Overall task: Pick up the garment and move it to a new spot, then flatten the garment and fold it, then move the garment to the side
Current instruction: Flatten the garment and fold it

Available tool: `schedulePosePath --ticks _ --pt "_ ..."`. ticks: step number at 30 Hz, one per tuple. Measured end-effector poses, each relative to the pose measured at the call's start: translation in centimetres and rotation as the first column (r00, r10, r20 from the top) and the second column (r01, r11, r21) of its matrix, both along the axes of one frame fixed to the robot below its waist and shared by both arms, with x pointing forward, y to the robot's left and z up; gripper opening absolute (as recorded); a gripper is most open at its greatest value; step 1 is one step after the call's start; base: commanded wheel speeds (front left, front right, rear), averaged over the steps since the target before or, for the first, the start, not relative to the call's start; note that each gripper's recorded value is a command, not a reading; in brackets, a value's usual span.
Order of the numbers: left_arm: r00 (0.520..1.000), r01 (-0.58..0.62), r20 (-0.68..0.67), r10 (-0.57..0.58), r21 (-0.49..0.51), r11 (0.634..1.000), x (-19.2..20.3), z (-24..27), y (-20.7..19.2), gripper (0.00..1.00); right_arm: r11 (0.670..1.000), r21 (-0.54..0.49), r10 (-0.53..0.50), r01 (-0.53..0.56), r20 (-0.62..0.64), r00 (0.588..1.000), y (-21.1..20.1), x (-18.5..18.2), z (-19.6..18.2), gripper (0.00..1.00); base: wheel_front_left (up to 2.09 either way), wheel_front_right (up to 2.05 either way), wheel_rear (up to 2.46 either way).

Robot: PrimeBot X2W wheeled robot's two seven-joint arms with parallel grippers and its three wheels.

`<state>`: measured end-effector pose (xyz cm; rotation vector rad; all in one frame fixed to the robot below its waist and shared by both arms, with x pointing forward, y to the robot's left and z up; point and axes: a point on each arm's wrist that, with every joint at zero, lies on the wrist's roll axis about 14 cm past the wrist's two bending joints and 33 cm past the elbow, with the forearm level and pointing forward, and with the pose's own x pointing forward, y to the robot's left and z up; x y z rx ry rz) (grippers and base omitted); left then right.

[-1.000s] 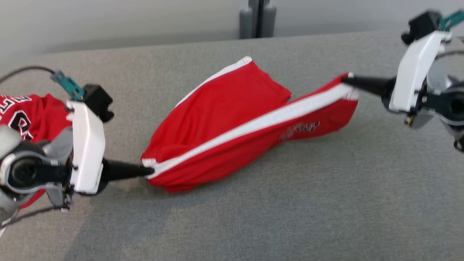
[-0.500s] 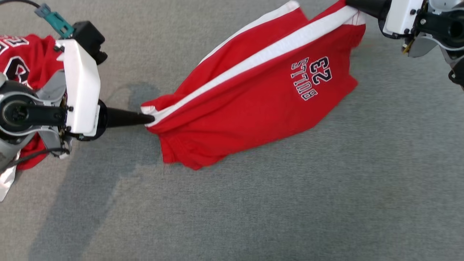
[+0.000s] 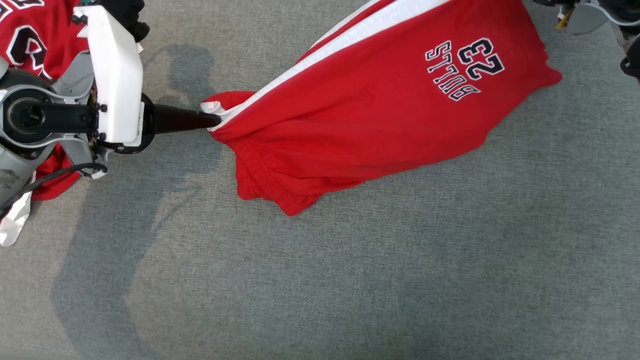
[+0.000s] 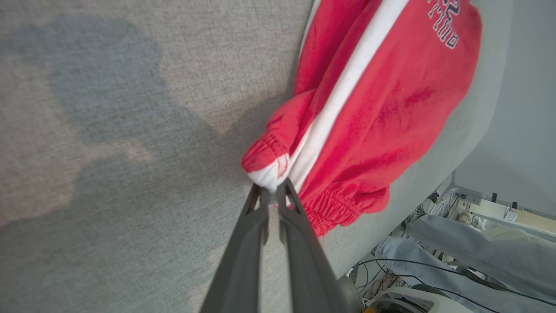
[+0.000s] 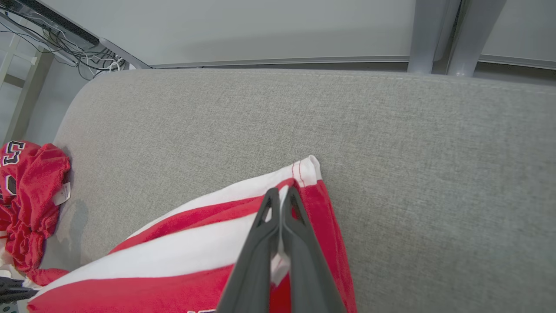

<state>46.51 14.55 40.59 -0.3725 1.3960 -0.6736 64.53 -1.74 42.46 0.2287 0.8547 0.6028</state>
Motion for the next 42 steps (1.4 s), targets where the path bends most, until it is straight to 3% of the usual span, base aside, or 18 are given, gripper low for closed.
schedulePosePath --ticks 6,7,8,9,10,22,26,30,34,37,39,40,42 --pt "1.0 0.01 -0.006 -0.01 0.014 1.0 0.1 -0.5 0.1 0.0 1.0 0.023 -0.001 0.001 0.003 1.0 0.9 0.3 -0.3 0.0 0.0 0.0 0.0" --pt "1.0 0.01 -0.006 -0.01 0.016 1.0 0.1 -0.5 0.1 0.16 1.0 0.019 0.0 0.0 0.002 1.0 0.8 0.3 -0.4 0.06 0.0 0.0 0.0" --pt "1.0 0.013 0.0 -0.013 0.023 1.0 0.2 -0.6 0.1 0.61 1.0 0.023 -0.007 0.007 0.019 1.0 0.8 0.6 -0.1 0.45 0.0 0.0 0.0" --pt "1.0 0.012 -0.001 -0.012 0.023 1.0 0.2 -0.7 0.1 0.88 1.0 0.026 -0.012 0.011 0.032 0.999 0.8 0.7 0.1 1.0 0.0 0.0 0.0" --pt "1.0 0.01 -0.001 -0.01 0.026 1.0 0.3 -0.7 0.2 1.0 0.999 0.03 -0.016 0.015 0.047 0.999 0.8 0.9 0.4 1.0 0.0 0.0 0.0" --pt "0.998 -0.004 0.069 -0.001 0.072 0.997 0.4 1.5 1.2 1.0 0.999 0.031 -0.038 0.034 0.152 0.988 0.0 -0.1 3.2 1.0 0.0 0.0 0.0" --pt "0.979 -0.066 0.195 0.055 0.052 0.996 1.6 4.0 1.7 1.0 0.995 0.079 -0.071 0.052 0.266 0.961 -0.3 -0.3 6.3 1.0 0.0 0.0 0.0" --pt "0.929 -0.076 0.364 0.063 0.022 0.997 1.8 6.8 1.1 1.0 0.989 0.127 -0.107 0.07 0.308 0.945 -0.7 -1.5 7.8 1.0 0.0 0.0 0.0" --pt "0.812 -0.134 0.571 0.118 -0.014 0.991 2.4 9.2 1.7 1.0 0.985 0.137 -0.144 0.101 0.359 0.922 -1.8 -2.4 8.7 1.0 0.0 0.0 0.0" --pt "0.695 -0.181 0.702 0.151 -0.032 0.983 2.6 10.3 2.8 1.0 0.979 0.153 -0.181 0.132 0.373 0.91 -2.5 -2.8 8.7 1.0 0.0 0.0 0.0" --pt "0.604 -0.222 0.768 0.211 -0.092 0.971 2.9 11.5 3.5 1.0 0.976 0.16 -0.199 0.15 0.36 0.912 -2.8 -3.0 8.0 1.0 0.0 0.0 0.0" --pt "0.515 -0.246 0.818 0.255 -0.144 0.959 2.9 12.5 3.7 1.0 0.976 0.143 -0.203 0.164 0.336 0.92 -3.0 -3.3 6.5 1.0 0.0 0.0 0.0" --pt "0.426 -0.282 0.86 0.281 -0.169 0.944 2.6 13.3 4.2 1.0 0.977 0.12 -0.205 0.176 0.308 0.929 -3.3 -3.8 4.9 1.0 0.0 0.0 0.0"
